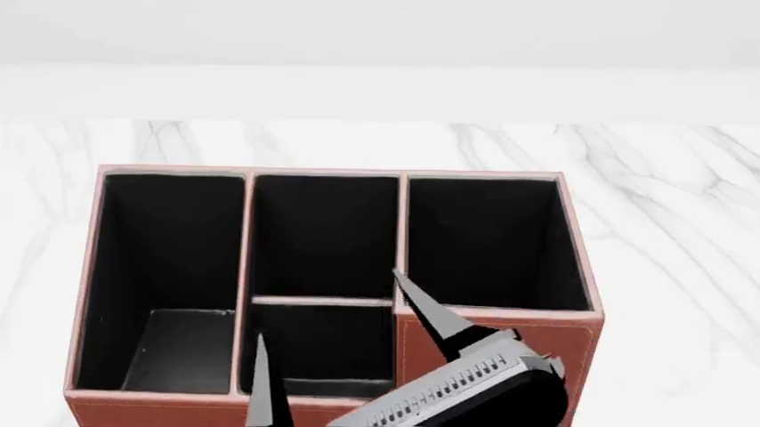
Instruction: Pick up the yellow and white mug and place it to the right of the caddy.
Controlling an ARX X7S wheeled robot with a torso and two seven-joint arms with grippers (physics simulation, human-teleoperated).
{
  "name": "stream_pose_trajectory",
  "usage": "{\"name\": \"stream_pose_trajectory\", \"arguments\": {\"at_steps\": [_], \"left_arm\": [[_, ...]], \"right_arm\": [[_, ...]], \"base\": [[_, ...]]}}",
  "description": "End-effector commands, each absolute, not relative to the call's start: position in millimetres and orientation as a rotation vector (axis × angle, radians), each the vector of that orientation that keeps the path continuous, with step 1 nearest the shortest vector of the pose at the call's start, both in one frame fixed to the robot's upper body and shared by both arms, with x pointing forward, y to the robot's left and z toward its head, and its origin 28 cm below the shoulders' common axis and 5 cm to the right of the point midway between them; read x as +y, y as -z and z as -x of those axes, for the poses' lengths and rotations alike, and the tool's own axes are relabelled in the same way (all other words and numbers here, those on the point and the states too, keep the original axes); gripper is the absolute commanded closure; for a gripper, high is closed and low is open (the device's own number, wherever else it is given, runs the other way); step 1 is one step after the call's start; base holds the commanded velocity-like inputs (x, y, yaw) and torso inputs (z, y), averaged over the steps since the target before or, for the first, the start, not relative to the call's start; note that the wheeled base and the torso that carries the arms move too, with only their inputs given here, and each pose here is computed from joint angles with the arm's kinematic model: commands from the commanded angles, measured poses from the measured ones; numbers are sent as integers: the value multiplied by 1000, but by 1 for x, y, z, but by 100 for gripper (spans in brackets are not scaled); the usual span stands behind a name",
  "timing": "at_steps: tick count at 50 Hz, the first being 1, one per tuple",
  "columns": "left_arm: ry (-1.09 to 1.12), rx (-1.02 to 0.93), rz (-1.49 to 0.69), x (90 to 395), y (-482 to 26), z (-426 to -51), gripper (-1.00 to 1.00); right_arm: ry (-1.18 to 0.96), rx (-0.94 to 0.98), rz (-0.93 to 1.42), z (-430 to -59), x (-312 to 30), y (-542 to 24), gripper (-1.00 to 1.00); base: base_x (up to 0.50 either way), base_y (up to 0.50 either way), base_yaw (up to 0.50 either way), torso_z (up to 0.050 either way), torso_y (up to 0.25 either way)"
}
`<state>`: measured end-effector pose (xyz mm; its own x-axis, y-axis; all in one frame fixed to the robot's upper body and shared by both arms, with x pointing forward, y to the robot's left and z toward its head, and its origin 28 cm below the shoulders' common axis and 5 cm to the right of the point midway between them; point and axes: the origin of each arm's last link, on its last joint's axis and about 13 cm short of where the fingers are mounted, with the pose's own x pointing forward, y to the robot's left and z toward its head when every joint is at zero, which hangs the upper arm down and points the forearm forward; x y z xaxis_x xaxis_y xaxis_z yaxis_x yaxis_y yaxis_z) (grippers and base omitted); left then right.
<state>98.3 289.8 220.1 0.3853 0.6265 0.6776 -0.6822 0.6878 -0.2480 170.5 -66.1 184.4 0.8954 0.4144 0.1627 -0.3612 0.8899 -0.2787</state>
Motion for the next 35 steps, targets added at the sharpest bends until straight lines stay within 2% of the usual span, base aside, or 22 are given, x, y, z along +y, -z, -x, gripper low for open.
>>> {"name": "stream_pose_trajectory", "arguments": {"at_steps": [1, 20, 35], "left_arm": [[-833, -823, -75, 289, -221, -100, -100], [-832, -819, -75, 289, -222, -101, -100], [-831, -818, -76, 289, -221, -101, -100]], "right_arm": [[-542, -184, 311, -170, -61, -177, -100], [-784, -158, 354, -143, -50, -160, -100], [-859, -89, 350, -135, -46, -143, -100]], "base": [[0, 0, 0, 0, 0], [0, 0, 0, 0, 0], [0, 0, 0, 0, 0]]}}
